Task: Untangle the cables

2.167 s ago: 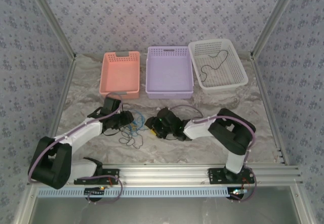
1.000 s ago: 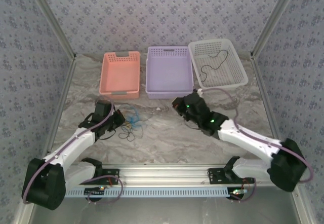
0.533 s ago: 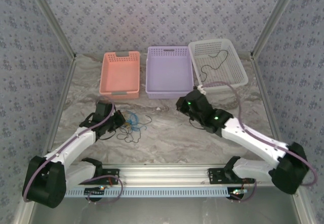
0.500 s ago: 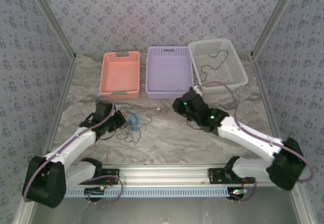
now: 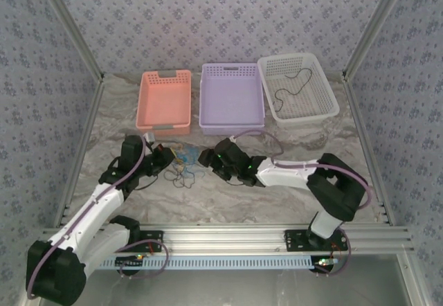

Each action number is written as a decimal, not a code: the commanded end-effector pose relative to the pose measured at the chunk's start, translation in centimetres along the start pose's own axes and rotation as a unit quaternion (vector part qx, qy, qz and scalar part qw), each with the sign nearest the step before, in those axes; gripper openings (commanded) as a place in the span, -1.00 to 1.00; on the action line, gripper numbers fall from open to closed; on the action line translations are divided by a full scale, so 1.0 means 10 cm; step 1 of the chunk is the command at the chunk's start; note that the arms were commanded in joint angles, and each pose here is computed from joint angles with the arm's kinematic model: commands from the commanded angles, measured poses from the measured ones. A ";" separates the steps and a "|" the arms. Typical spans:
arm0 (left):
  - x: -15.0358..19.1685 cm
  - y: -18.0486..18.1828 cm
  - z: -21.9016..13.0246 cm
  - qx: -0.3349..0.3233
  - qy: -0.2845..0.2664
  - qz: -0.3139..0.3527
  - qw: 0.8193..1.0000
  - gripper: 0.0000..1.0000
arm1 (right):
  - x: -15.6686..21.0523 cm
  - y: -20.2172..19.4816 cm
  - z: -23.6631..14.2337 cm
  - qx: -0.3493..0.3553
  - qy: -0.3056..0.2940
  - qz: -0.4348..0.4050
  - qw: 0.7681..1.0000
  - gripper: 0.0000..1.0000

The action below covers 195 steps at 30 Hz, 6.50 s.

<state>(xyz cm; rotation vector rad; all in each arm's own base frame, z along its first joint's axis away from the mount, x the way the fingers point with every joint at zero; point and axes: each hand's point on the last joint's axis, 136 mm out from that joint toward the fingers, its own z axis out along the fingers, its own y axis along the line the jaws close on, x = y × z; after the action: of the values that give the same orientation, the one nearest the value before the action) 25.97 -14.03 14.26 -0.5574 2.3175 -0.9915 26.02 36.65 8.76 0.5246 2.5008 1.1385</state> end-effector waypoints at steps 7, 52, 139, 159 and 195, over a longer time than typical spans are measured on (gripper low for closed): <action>-0.03 -0.27 -0.14 0.049 -0.004 -0.012 0.999 -1.00 | -0.06 0.03 0.33 -0.085 0.001 0.162 0.983 0.27; 0.31 0.49 -0.07 -0.073 0.031 0.003 0.997 0.37 | -0.77 -0.14 -0.52 0.024 -0.161 -0.005 0.987 -1.00; 0.04 0.95 0.30 -0.298 -0.005 0.130 0.946 -1.00 | -2.32 0.82 -3.97 -0.028 -0.413 -0.139 0.900 -1.00; -0.27 1.34 0.05 -0.390 -0.025 0.111 0.914 -1.00 | -2.43 1.30 -4.58 -0.096 -0.461 -0.161 0.867 -1.00; -0.60 1.05 0.24 -0.346 -0.022 0.085 0.934 -1.00 | -2.59 1.96 -4.56 -0.183 -0.401 -0.181 0.879 -1.00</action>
<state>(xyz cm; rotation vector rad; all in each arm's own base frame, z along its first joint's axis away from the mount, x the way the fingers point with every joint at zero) 29.66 -3.88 3.51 -0.6753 2.6616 0.0500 31.19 5.08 58.60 0.3714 1.4391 0.8895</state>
